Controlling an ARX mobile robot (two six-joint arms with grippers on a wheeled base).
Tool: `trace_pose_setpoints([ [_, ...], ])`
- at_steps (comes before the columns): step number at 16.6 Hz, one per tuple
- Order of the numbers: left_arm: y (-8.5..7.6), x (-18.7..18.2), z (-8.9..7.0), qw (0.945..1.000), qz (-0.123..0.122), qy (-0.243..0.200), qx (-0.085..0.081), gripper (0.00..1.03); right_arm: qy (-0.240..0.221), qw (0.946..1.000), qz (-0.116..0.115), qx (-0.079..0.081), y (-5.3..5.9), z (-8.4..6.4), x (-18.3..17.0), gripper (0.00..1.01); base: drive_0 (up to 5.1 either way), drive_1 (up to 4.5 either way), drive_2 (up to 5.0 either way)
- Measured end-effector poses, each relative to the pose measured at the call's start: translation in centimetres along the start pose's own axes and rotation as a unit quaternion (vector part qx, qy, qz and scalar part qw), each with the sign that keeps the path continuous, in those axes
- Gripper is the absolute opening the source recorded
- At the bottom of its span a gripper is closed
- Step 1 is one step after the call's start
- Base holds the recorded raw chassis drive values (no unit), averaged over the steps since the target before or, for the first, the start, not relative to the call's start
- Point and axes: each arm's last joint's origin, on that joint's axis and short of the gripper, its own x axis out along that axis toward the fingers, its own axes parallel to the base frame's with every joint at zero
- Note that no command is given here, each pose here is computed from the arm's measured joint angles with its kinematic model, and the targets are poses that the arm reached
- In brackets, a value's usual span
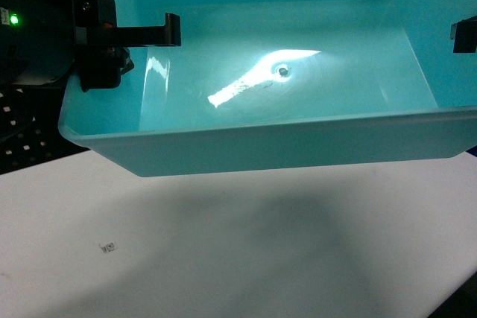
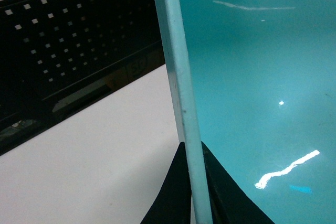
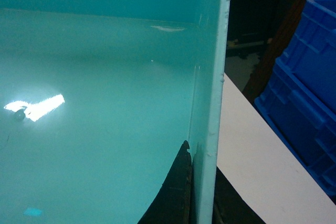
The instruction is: Stack blue boxes stably on right
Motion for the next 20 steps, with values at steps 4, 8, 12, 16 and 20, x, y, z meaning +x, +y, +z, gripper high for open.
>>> trace_pose_setpoints([
  [4, 0.0, 0.0, 0.0, 1.0, 0.0, 0.0, 0.0, 0.02, 0.0, 1.0, 0.0, 0.0, 0.0, 0.0, 0.0, 0.02, -1.7, -1.71, -1.7],
  [8, 0.0, 0.0, 0.0, 1.0, 0.0, 0.0, 0.0, 0.02, 0.0, 1.0, 0.0, 0.0, 0.0, 0.0, 0.0, 0.02, -1.6, -1.55, -1.6],
  [12, 0.0, 0.0, 0.0, 1.0, 0.0, 0.0, 0.0, 0.02, 0.0, 1.0, 0.0, 0.0, 0.0, 0.0, 0.0, 0.02, -1.5, -1.53, -1.5],
  [16, 0.0, 0.0, 0.0, 1.0, 0.0, 0.0, 0.0, 0.02, 0.0, 1.0, 0.0, 0.0, 0.01, 0.0, 0.0, 0.02, -1.5, -1.53, -1.5],
  [20, 0.0, 0.0, 0.0, 1.0, 0.0, 0.0, 0.0, 0.02, 0.001, 1.0, -0.001, 0.0, 0.0, -0.01, 0.0, 0.02, -1.6, -1.63, -1.6],
])
